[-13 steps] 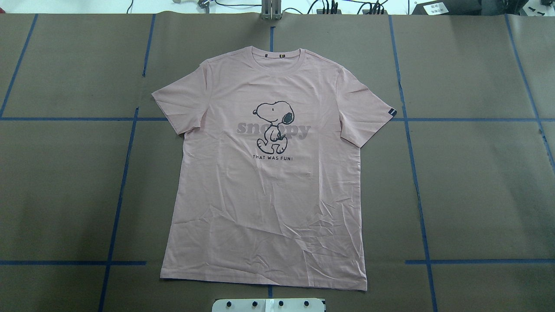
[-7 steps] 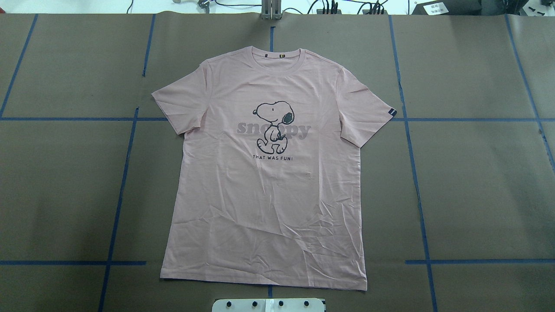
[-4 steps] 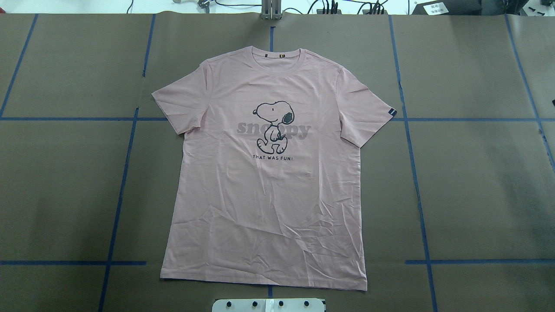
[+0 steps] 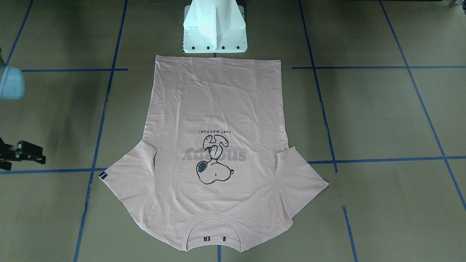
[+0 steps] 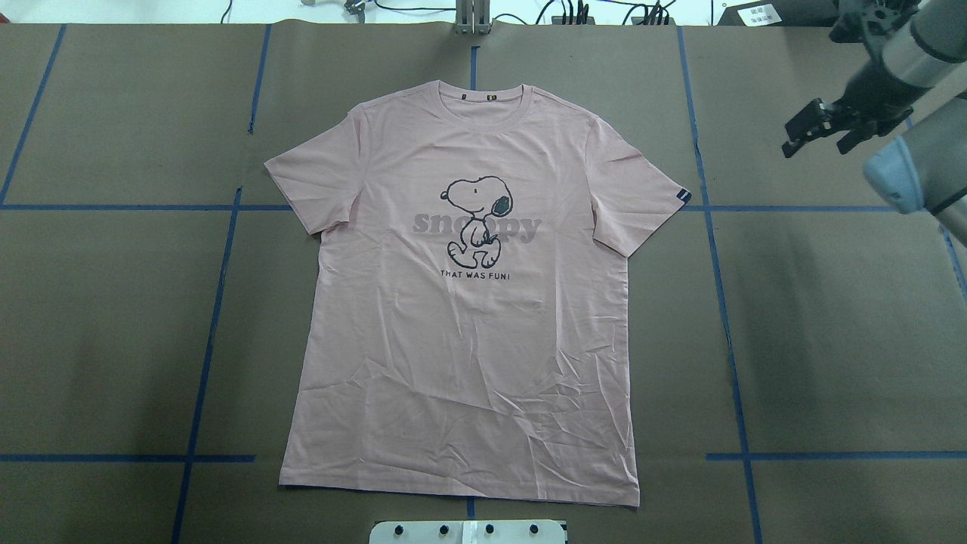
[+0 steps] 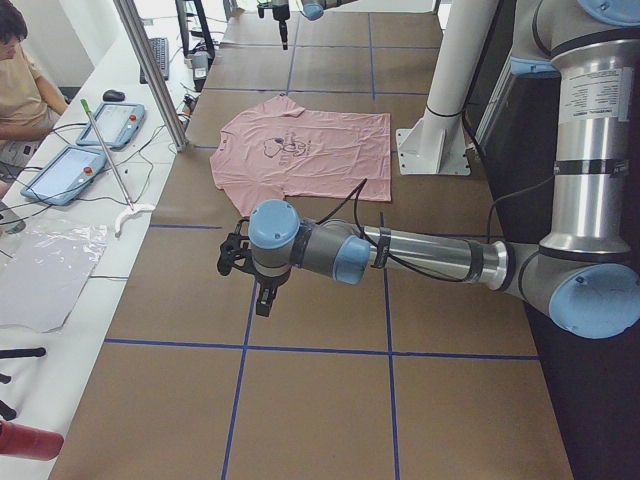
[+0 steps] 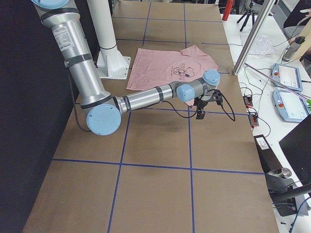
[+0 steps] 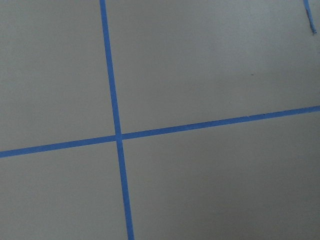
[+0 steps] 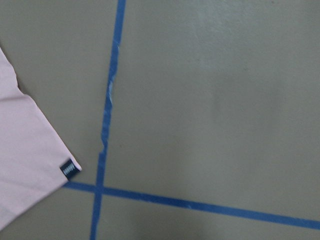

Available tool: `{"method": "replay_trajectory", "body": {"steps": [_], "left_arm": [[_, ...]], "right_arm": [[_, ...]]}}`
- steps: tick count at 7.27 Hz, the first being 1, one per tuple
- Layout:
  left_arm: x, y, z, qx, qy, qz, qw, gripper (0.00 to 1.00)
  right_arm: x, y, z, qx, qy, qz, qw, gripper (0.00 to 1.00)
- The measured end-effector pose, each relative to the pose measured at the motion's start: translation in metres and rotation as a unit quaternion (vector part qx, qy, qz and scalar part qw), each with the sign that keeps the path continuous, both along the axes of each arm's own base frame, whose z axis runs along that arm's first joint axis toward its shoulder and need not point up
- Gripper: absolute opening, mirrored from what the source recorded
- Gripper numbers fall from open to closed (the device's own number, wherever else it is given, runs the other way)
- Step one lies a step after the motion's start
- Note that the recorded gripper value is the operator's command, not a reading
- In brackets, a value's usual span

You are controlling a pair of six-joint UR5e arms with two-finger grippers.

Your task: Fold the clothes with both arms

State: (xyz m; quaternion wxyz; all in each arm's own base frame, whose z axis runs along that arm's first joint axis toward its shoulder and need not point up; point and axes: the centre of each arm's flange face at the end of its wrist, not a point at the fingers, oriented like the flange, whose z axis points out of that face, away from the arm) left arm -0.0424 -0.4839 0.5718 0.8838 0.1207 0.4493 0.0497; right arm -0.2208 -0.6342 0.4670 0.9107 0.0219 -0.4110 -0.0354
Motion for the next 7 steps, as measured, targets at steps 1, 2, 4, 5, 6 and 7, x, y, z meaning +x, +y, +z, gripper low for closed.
{"method": "replay_trajectory", "body": {"steps": [1,2,4,5,6,7], "left_arm": [[0.001,0.001,0.004,0.001,0.008,0.003,1.0,1.0],[0.002,0.001,0.008,0.001,0.012,0.005,0.9999,1.0],[0.002,0.001,0.009,0.013,0.015,0.006,0.9998,1.0],[0.003,0.001,0.01,0.015,0.015,0.006,0.9997,1.0],[0.003,0.001,0.01,0.016,0.016,0.006,0.9997,1.0],[0.002,0.001,0.01,0.016,0.016,0.005,0.9997,1.0]], "right_arm": [[-0.042,-0.004,-0.006,-0.011,-0.003,0.048,0.9988,1.0],[-0.086,-0.002,-0.008,-0.034,-0.013,0.106,0.9937,1.0],[-0.14,0.007,-0.016,-0.056,-0.025,0.164,0.9845,1.0],[-0.15,0.011,-0.014,-0.058,-0.024,0.168,0.9839,0.92],[-0.157,0.014,-0.012,-0.061,-0.022,0.168,0.9837,0.8],[-0.16,0.015,-0.009,-0.063,-0.02,0.168,0.9836,0.73]]}}
